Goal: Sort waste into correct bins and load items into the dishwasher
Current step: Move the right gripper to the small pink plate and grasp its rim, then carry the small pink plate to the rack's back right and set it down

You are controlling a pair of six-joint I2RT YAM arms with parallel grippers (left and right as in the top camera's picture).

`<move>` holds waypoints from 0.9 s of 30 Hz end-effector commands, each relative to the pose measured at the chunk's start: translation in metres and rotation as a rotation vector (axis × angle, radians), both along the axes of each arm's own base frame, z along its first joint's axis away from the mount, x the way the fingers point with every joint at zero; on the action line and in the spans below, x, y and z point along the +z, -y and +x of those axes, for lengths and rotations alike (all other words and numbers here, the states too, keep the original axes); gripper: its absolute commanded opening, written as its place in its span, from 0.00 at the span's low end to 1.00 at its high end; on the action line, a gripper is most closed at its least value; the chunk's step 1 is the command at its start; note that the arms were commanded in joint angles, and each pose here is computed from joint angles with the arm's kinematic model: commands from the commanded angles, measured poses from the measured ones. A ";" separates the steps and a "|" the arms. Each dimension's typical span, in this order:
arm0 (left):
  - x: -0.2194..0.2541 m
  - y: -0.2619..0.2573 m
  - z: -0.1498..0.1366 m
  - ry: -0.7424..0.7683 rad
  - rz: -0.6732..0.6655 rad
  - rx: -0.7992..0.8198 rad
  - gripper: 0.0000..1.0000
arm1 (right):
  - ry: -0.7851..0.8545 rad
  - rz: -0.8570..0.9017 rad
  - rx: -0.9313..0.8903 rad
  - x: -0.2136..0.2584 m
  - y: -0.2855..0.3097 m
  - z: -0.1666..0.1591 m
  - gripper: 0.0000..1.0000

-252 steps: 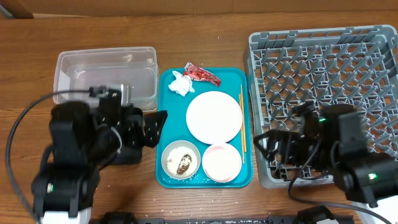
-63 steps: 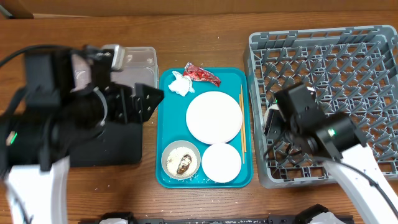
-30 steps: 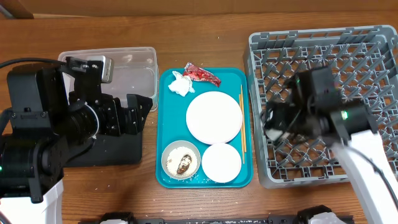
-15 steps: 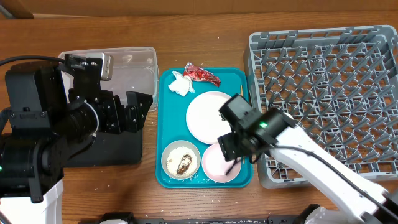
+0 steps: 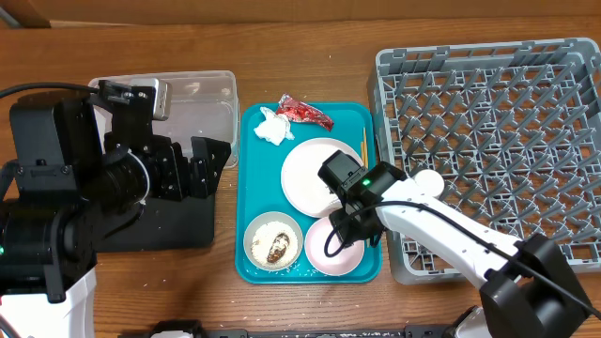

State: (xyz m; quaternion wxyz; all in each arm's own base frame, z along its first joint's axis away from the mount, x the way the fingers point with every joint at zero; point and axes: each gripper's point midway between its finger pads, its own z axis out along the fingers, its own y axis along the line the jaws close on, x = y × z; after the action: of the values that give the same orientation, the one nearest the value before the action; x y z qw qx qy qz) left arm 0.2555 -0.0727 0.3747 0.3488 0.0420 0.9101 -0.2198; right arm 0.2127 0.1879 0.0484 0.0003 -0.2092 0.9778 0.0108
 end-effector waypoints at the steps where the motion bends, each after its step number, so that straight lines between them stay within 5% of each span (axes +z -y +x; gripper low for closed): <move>1: 0.003 0.000 0.002 0.002 -0.016 0.006 1.00 | -0.010 0.029 0.035 -0.004 -0.004 -0.002 0.55; 11: 0.003 0.000 0.002 0.002 -0.017 0.006 1.00 | -0.037 0.006 0.034 -0.027 0.002 -0.010 0.37; 14: 0.003 0.000 0.002 0.002 -0.017 0.006 1.00 | -0.039 0.002 0.034 -0.029 0.003 -0.010 0.11; 16: 0.003 0.000 0.002 0.002 -0.016 0.006 1.00 | -0.029 -0.005 0.014 -0.026 0.003 -0.008 0.06; 27: 0.003 0.000 0.002 0.002 -0.016 0.006 1.00 | 0.238 -0.072 -0.222 0.054 0.019 0.037 0.04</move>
State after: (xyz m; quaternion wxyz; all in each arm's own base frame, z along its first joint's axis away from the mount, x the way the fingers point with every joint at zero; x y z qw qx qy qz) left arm 0.2565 -0.0727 0.3738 0.3470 0.0416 0.9108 -0.2199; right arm 0.2173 0.1730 0.0544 0.0112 -0.1594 0.9866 -0.0319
